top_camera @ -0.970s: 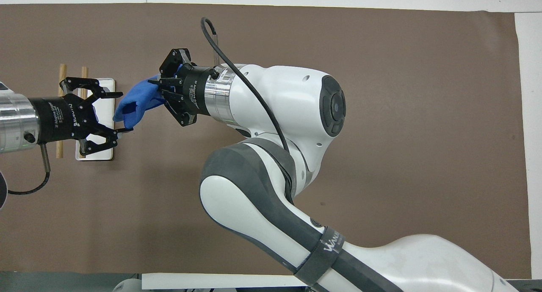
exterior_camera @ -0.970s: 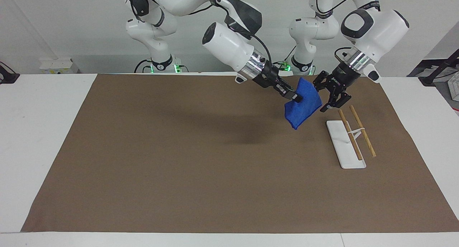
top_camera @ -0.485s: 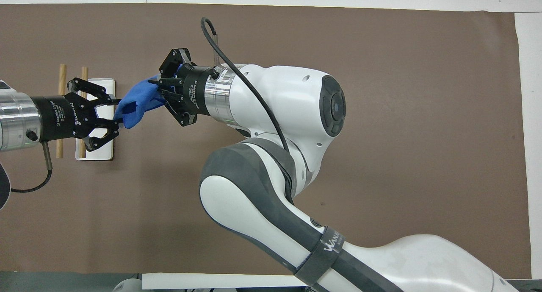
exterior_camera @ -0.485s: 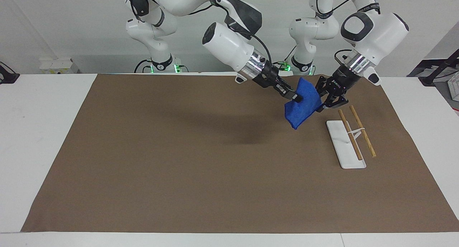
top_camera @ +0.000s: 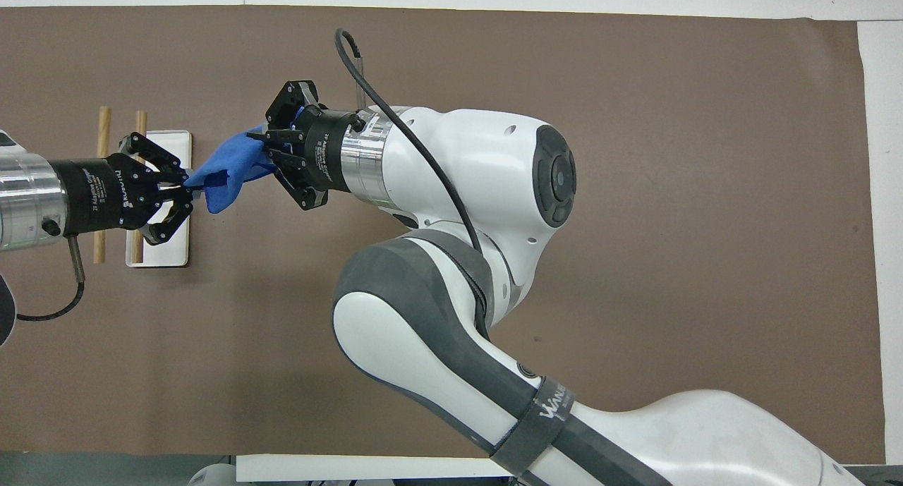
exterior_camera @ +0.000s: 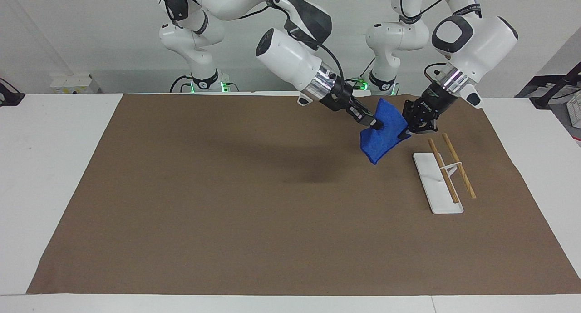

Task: Right arm passes towel to left arm to hang
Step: 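Bring the towel to the left gripper and grasp it there, then open the right gripper and withdraw it while the left gripper holds, then drape the towel over the wooden rods with the left gripper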

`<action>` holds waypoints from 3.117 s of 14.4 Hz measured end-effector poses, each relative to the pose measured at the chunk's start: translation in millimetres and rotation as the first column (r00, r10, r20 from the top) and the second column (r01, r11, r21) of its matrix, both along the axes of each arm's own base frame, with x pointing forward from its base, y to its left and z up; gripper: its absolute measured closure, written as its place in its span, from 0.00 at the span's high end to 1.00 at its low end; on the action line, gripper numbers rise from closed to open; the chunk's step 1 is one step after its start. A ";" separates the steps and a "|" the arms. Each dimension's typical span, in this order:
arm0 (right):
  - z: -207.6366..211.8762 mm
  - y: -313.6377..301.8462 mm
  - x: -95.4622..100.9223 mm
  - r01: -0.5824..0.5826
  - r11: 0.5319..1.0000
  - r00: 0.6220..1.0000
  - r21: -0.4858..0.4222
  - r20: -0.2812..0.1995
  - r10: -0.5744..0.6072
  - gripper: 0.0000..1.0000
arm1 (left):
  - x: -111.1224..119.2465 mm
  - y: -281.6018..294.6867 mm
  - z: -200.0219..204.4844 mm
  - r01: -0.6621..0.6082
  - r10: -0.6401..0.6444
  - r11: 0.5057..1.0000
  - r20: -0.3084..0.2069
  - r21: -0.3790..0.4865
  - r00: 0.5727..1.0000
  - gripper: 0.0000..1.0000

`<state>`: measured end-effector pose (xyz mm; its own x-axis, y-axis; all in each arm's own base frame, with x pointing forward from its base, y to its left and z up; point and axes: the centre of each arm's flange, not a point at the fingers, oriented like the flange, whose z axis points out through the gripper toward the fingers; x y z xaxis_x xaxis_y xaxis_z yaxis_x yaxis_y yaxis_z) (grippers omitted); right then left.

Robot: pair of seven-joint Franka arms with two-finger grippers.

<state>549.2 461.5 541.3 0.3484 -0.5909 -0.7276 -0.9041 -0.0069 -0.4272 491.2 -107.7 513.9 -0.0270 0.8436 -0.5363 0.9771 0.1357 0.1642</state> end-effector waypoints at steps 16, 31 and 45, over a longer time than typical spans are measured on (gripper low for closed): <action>-4.5 -1.9 1.8 -0.098 0.984 0.973 -0.149 0.194 0.126 0.99 | 11.2 10.1 3.5 0.078 -0.082 0.996 0.109 0.041 0.991 0.02; -86.1 -276.8 50.1 -0.563 0.292 0.418 -0.773 0.038 0.908 0.99 | 26.1 57.7 1.4 0.706 -0.921 0.388 0.212 0.593 0.328 0.02; 6.0 -479.1 13.4 -0.654 0.049 0.346 -0.755 -0.241 0.907 0.99 | 52.1 134.4 1.0 0.561 -0.836 0.522 0.255 0.642 0.486 0.02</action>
